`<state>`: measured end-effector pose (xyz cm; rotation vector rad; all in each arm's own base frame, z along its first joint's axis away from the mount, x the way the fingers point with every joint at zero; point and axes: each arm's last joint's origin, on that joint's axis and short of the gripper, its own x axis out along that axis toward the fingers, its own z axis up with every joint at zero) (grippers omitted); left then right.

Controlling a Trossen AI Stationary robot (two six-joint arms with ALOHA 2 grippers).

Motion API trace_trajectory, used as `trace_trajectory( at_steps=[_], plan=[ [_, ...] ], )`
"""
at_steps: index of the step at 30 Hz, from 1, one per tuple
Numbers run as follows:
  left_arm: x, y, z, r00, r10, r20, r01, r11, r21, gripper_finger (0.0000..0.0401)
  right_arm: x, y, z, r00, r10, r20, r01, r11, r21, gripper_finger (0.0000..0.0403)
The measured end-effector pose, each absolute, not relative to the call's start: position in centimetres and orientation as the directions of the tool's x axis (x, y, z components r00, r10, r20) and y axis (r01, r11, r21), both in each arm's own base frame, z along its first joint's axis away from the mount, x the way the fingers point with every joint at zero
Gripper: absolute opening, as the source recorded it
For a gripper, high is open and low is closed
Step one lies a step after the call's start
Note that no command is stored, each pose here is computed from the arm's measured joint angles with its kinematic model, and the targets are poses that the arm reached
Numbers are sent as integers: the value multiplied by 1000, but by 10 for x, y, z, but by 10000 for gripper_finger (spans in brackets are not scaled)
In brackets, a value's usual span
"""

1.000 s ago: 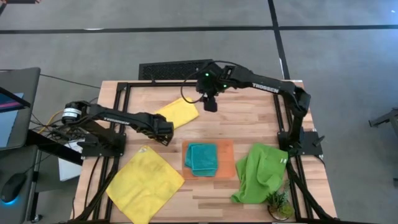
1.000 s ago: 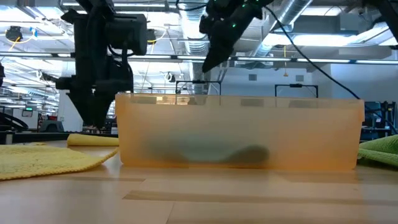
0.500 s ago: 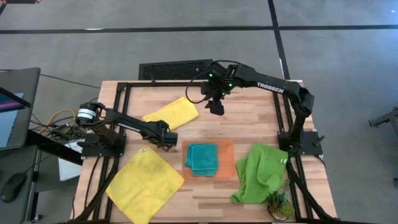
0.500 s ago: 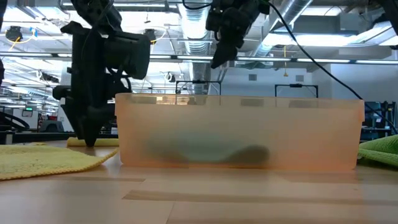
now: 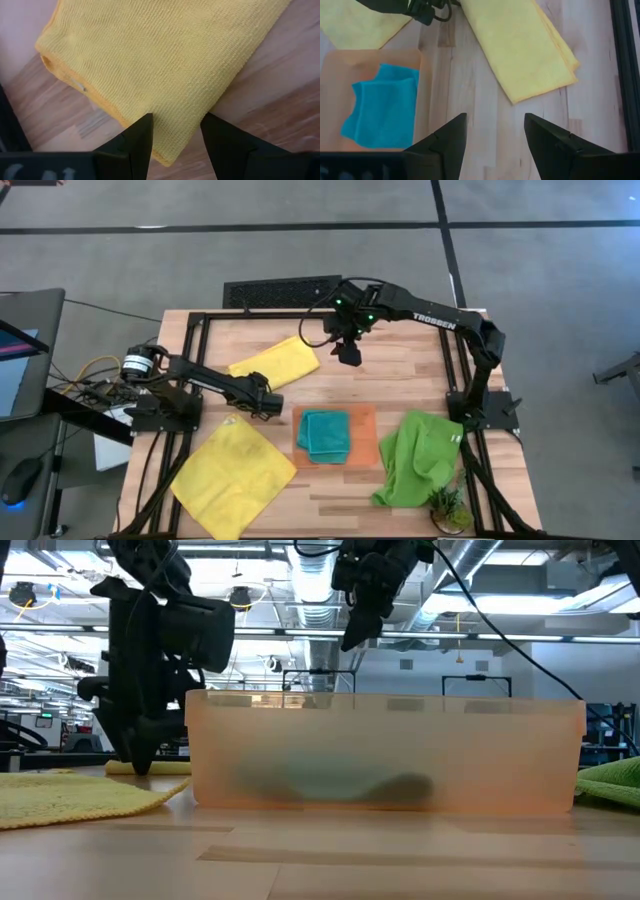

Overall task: Fold microfiber towels
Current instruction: Fold the top yellow towel

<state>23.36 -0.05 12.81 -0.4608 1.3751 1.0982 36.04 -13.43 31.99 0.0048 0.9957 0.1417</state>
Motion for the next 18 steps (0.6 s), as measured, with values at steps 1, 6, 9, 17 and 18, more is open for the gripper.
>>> trace_trajectory(
  at_steps=[1,6,9,17,18],
  plan=[
    [233,0,128,-166,347,-923,-826,462,323,162,360,-134,320,535,121,-836,-118,991,68,221],
    [234,0,127,-157,360,-920,-829,459,321,136,360,-134,320,535,121,-836,-120,991,67,221],
    [235,-1,127,-150,358,-922,-827,465,315,91,360,-135,320,535,120,-836,-118,991,66,221],
    [246,0,137,-136,329,-934,-778,549,306,7,347,-142,329,537,97,-838,-86,994,60,221],
    [250,0,140,-110,327,-938,-779,558,286,5,345,-142,333,546,91,-833,-83,995,55,221]
  ],
)
